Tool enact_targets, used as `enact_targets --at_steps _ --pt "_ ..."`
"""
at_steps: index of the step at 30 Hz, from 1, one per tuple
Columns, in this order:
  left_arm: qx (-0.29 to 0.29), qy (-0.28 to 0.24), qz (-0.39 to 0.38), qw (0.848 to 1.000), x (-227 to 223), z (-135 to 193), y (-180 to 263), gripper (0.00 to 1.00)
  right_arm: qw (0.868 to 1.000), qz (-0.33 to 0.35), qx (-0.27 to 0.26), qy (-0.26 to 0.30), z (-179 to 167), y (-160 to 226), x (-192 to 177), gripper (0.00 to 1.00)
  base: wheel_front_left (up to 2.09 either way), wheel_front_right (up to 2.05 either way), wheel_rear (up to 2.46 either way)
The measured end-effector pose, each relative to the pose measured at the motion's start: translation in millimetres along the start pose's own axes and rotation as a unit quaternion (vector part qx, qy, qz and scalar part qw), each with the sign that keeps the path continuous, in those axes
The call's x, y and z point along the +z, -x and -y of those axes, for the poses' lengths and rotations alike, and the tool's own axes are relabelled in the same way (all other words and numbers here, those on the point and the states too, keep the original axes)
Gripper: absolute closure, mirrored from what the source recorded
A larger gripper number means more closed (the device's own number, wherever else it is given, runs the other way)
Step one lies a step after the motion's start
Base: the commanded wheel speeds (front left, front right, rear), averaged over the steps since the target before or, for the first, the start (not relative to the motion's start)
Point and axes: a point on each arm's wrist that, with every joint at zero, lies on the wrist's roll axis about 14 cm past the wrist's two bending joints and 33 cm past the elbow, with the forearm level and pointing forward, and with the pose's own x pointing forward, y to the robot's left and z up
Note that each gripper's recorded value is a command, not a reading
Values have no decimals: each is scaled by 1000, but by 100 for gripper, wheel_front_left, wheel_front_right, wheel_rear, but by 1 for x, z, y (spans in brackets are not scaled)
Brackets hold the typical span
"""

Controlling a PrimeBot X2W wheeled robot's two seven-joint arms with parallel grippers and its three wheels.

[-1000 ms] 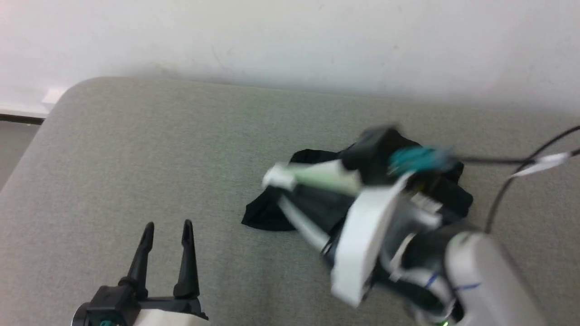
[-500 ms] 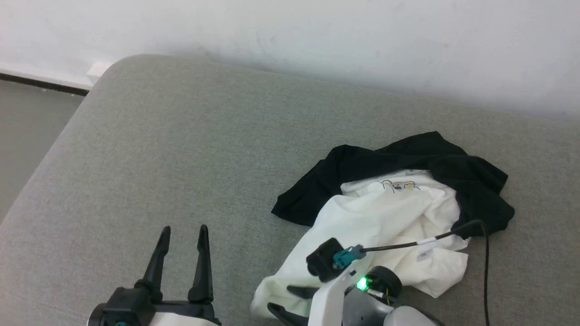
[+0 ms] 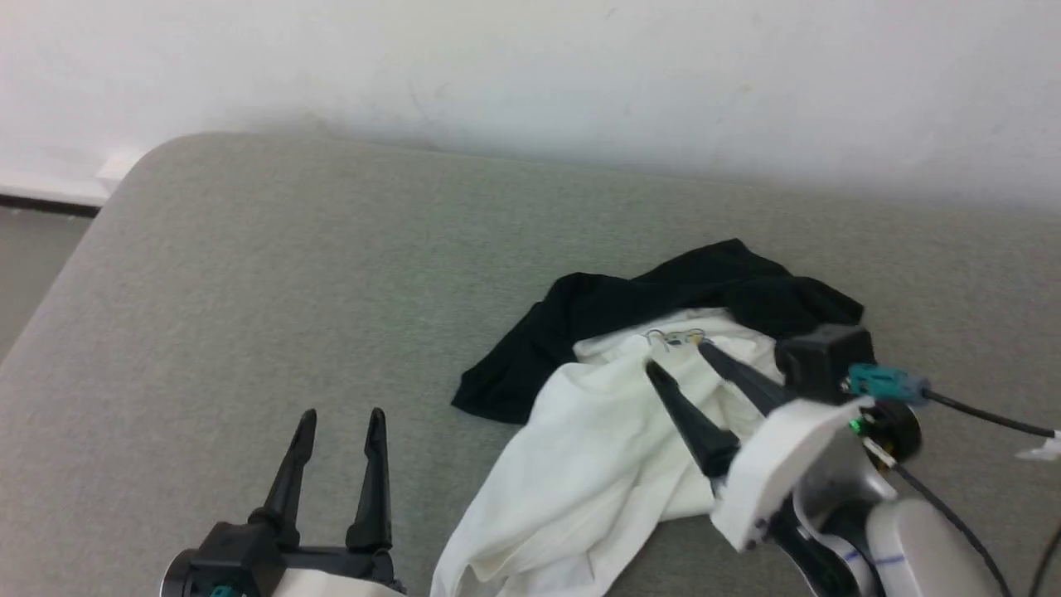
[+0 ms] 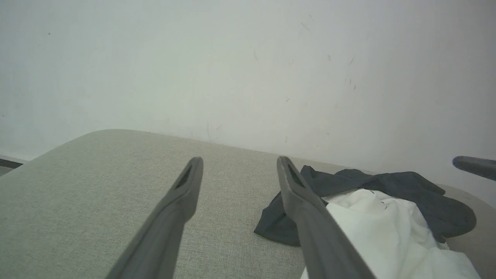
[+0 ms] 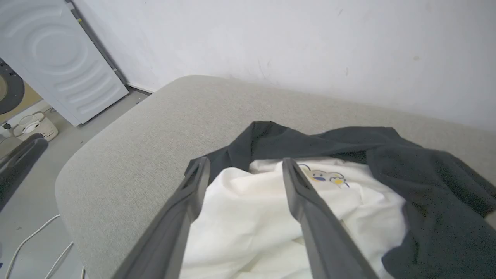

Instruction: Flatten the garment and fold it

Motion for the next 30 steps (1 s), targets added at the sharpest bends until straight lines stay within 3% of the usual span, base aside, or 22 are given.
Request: enact_targets --at_steps 5,12,18,22,25,26,30 --pt "-23 4 -4 1000 -4 13 -8 0 992 -109 -63 9 37 38 -49 0 0 0 0" --pt "-32 10 -21 999 -15 19 -17 0 971 -199 -120 59 86 61 -81 0 0 0 0" --pt "-20 12 -31 999 -22 13 -24 0 952 -280 -103 68 93 56 -124 0 0 0 0" --pt "-10 7 -35 999 -25 7 -26 0 947 -301 -80 81 91 39 -134 0 0 0 0" --pt "-3 6 -40 999 -27 3 -25 0 949 -296 -71 82 90 26 -132 93 0 0 0" --pt "-1 7 -41 999 -28 2 -25 0 951 -292 -69 77 90 23 -131 100 0 0 0" --pt "-2 8 -39 999 -27 3 -28 0 959 -262 -80 68 96 20 -115 100 0 0 0"
